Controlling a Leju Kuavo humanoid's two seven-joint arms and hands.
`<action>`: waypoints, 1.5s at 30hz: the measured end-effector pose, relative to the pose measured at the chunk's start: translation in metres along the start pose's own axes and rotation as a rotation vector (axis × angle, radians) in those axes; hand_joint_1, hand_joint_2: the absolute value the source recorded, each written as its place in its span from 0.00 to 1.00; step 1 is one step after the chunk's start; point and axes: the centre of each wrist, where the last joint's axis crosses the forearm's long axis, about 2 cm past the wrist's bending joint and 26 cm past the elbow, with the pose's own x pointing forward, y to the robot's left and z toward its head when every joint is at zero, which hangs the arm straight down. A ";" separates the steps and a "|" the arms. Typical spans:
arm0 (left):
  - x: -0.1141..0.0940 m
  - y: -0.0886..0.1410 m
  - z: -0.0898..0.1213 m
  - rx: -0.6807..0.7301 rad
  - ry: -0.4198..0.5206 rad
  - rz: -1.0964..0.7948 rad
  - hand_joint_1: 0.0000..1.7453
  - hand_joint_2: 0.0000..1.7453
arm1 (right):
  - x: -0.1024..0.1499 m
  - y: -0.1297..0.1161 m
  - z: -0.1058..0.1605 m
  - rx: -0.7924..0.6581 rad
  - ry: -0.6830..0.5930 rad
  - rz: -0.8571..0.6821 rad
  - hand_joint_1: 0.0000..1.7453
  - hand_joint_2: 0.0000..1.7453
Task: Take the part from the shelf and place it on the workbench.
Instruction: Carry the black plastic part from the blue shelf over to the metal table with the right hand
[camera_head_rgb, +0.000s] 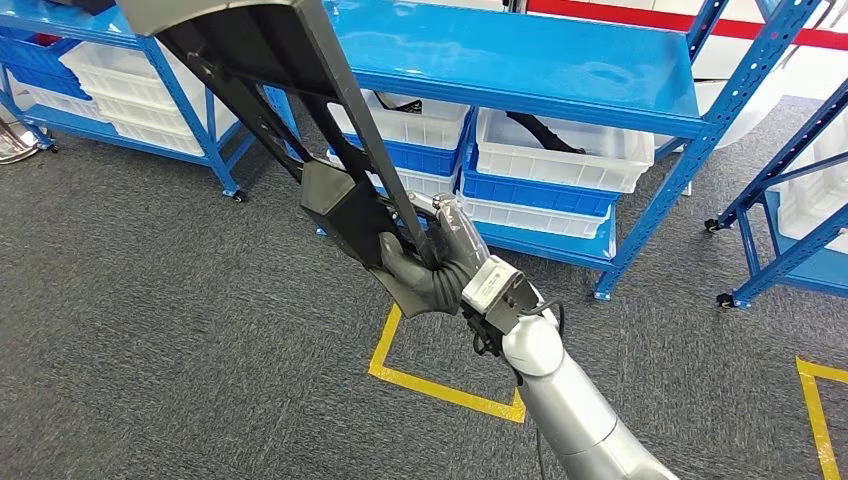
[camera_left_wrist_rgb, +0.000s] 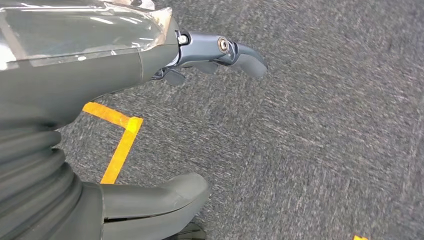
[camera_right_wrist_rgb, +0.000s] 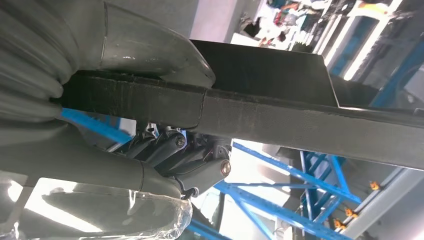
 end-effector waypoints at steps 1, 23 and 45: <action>0.001 0.000 -0.001 -0.001 0.000 -0.003 0.00 1.00 | 0.000 0.000 0.000 -0.001 0.000 -0.002 1.00 1.00; -0.001 -0.005 0.002 -0.020 0.018 -0.032 0.00 1.00 | -0.005 0.005 0.025 -0.018 0.047 0.002 1.00 1.00; 0.006 0.001 -0.005 -0.045 0.034 -0.087 0.00 1.00 | -0.005 0.005 0.034 -0.047 0.038 0.021 1.00 1.00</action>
